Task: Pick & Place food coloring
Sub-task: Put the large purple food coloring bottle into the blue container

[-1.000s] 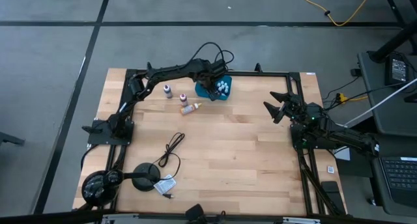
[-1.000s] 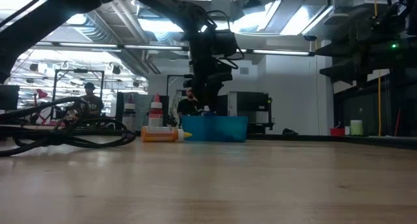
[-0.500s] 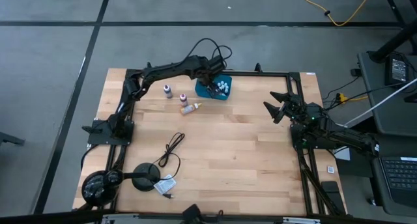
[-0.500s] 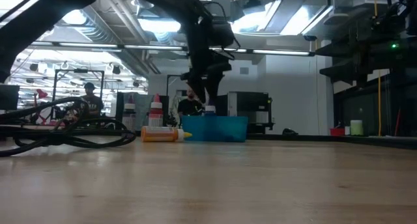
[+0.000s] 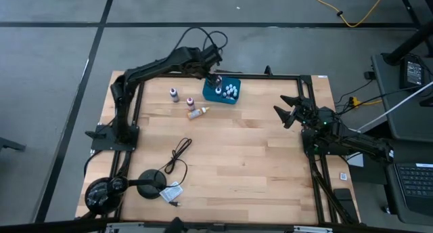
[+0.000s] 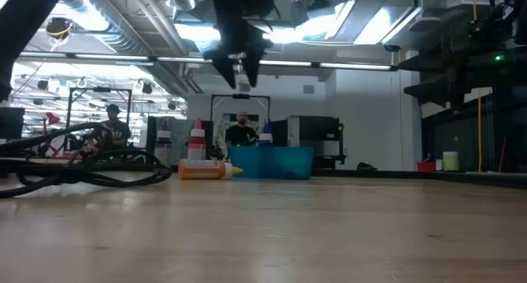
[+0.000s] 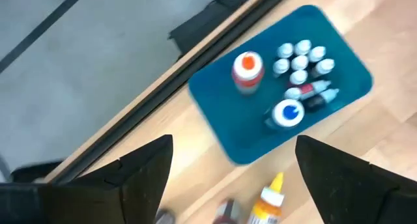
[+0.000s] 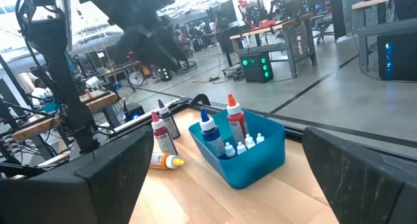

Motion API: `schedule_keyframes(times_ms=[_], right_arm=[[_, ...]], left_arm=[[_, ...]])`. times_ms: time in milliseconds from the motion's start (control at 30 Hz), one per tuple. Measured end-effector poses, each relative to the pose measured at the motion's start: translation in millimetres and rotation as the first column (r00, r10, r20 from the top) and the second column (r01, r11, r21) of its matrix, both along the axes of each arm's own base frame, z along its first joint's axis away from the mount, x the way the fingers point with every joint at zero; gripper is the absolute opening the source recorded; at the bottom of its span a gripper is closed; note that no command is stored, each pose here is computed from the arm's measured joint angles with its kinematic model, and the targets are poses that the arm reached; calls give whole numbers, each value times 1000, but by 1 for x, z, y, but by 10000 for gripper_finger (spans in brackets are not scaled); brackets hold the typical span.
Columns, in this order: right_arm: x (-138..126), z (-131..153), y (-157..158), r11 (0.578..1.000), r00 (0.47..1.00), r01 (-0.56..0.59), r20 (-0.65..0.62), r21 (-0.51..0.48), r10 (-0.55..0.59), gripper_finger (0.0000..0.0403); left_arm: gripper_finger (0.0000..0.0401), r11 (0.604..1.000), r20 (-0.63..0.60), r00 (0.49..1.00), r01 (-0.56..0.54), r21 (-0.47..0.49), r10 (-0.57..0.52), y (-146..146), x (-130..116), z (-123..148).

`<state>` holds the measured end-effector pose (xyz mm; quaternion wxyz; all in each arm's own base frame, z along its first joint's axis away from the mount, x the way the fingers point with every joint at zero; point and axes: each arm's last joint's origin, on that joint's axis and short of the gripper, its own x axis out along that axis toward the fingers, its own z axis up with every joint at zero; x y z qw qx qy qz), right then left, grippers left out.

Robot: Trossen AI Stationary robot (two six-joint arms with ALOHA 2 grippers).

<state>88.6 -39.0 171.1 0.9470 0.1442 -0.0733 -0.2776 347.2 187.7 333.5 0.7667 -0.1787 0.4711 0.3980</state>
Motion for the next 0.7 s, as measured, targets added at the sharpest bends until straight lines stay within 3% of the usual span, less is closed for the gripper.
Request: schedule_keyframes(times_ms=[333,700], right_arm=[[0,0,0,1000,1000,0,0,0,0,392],[0,0,0,1000,1000,0,0,0,0,392]], left_arm=[[322,986,-16,986,-168,-13,167,-14,-48,3],[322,948,-20,949,-316,-44,315,-27,-101,-32]])
